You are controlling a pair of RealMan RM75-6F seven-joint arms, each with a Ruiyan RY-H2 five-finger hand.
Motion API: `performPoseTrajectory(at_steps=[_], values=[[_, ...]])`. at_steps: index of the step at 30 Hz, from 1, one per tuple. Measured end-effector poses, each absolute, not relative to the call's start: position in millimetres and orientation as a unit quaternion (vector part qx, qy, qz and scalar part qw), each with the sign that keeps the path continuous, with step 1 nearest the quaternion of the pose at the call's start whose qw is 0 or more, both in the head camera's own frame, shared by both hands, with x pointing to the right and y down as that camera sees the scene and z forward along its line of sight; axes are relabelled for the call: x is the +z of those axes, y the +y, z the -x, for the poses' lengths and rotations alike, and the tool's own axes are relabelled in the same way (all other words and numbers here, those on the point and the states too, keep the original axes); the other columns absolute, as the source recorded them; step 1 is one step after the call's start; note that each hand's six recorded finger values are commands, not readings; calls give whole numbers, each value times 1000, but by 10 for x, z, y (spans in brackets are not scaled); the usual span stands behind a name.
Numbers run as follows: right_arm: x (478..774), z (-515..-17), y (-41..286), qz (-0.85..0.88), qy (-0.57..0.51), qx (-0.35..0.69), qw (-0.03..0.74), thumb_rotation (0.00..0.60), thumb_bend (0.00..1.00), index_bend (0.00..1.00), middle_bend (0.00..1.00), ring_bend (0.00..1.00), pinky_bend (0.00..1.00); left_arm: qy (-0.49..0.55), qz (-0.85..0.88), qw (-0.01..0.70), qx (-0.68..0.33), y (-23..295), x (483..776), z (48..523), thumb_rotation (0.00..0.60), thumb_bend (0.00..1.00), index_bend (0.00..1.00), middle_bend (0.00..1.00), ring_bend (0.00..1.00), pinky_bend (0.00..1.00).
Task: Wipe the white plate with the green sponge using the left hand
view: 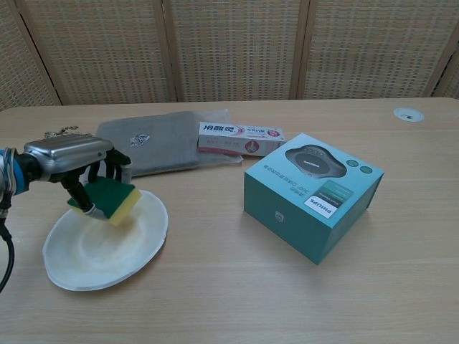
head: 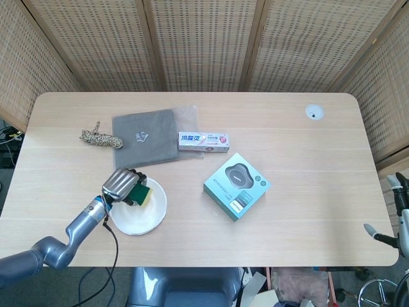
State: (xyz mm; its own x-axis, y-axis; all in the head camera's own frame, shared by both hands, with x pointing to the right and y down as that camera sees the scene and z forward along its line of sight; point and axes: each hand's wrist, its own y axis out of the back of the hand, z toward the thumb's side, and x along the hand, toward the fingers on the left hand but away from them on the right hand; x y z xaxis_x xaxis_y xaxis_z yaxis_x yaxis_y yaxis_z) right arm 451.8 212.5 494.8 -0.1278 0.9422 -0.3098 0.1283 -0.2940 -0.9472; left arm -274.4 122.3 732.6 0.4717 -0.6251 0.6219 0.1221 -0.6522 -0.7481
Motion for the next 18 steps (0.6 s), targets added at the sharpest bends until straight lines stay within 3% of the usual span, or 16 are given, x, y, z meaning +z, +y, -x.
performPoseTrajectory(at_steps=[5,18], values=[[4948,-4518,2126,559,-479,579,351,600,0,0,0,0,0,134,750,428,-486,1235,7296,2677,600,43,531,482,402,487],[4959,-4530,2112,559,-479,580,349,600,0,0,0,0,0,52,715,485,-502,1447,7602,2568,600,44,537,488,402,487]])
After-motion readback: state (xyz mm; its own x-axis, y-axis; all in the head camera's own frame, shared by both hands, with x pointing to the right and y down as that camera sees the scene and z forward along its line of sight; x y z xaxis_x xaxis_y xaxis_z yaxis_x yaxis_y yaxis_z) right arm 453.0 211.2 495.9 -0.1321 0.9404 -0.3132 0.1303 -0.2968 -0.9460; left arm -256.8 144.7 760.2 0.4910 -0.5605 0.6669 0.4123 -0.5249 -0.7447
